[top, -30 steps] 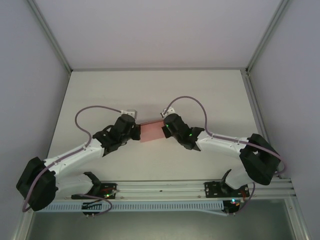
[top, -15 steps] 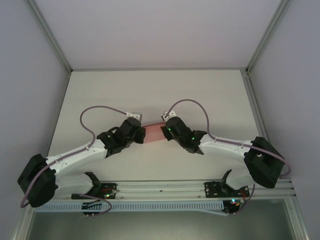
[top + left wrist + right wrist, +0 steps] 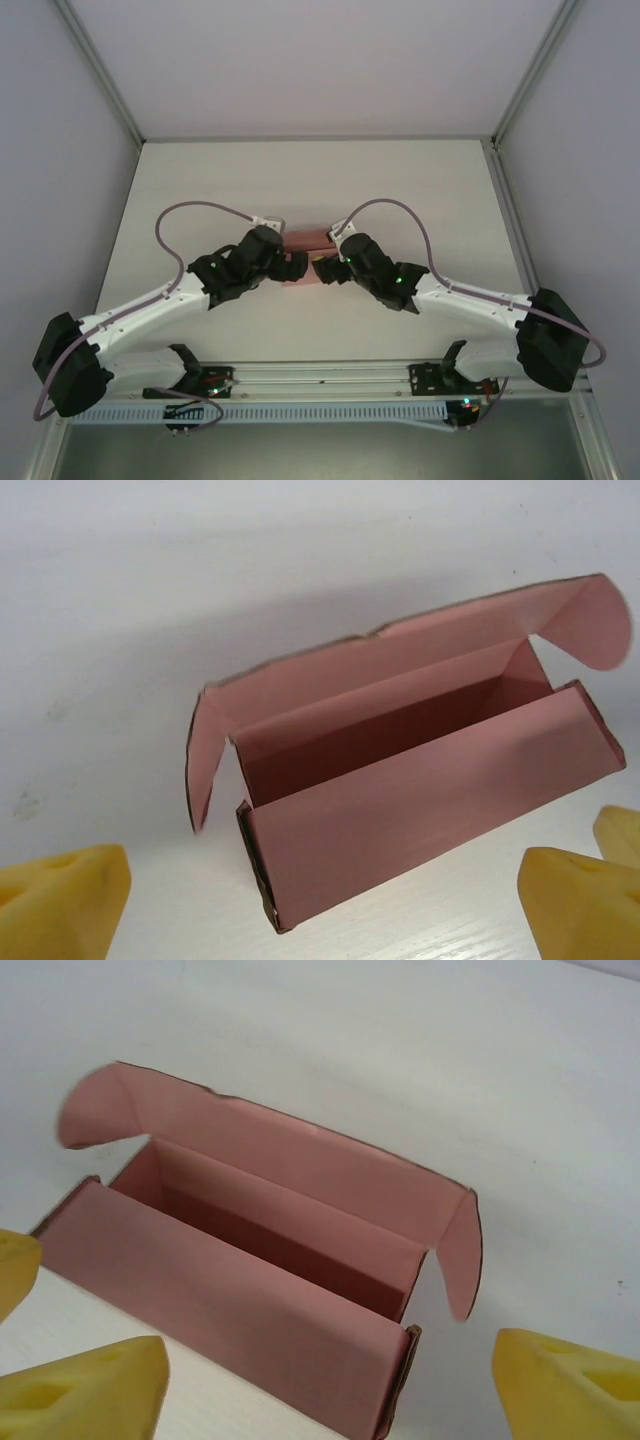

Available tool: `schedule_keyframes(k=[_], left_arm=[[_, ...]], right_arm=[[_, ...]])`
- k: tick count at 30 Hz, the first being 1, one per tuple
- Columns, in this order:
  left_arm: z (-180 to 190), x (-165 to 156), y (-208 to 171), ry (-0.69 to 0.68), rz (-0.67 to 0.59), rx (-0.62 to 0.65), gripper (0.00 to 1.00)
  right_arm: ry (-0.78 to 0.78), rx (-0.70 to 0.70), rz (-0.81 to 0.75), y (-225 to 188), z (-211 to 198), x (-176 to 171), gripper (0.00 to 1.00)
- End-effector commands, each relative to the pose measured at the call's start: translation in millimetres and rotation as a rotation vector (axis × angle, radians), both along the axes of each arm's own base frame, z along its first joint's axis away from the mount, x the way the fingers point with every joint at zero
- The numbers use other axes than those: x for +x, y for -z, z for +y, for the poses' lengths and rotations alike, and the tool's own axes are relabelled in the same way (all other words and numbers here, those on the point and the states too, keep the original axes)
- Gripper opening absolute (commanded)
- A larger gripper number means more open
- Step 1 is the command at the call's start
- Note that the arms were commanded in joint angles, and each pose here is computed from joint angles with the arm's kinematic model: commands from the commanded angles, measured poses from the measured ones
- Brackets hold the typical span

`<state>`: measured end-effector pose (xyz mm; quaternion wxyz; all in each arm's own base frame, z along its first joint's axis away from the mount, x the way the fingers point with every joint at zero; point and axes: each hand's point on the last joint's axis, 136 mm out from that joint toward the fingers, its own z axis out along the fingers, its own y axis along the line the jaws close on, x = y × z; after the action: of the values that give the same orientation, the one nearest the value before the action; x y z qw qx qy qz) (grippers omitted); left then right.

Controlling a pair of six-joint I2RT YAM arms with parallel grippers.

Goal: Assemble paper box

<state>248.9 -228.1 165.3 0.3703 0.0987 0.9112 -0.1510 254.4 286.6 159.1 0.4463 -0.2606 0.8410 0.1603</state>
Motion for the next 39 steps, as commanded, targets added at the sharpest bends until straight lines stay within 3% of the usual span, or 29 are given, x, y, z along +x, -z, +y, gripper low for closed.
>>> schedule_keyframes(k=[1, 6, 14, 17, 27, 31, 39], left_arm=[[6.4, 2.5, -29.3, -0.063, -0.031, -0.051, 1.0], [20.5, 13.5, -41.7, -0.121, -0.055, -0.068, 1.0], [54.5, 60.6, -34.2, -0.177, 0.025, -0.096, 1.0], [45.8, 60.2, -25.0, -0.116, 0.097, -0.11, 1.0], [37.2, 55.4, 14.8, -0.097, 0.187, -0.159, 1.0], [20.4, 67.1, 42.5, -0.048, 0.248, -0.187, 0.99], [17.4, 83.8, 93.9, -0.049, 0.368, -0.202, 0.81]], right_arm=[[-0.013, 0.076, -0.029, -24.1, 0.7, -4.9, 0.9], [0.084, 0.144, -0.065, -46.9, -16.8, 7.5, 0.92], [0.15, 0.146, 0.079, -47.2, -40.5, 38.1, 0.9], [0.158, 0.128, 0.103, -47.1, -40.6, 42.5, 0.9], [0.129, 0.079, 0.206, -10.8, -14.4, 59.3, 0.89], [0.181, 0.018, 0.277, 16.4, -4.5, 86.0, 0.77], [0.205, -0.019, 0.437, 79.5, 2.3, 106.3, 0.57]])
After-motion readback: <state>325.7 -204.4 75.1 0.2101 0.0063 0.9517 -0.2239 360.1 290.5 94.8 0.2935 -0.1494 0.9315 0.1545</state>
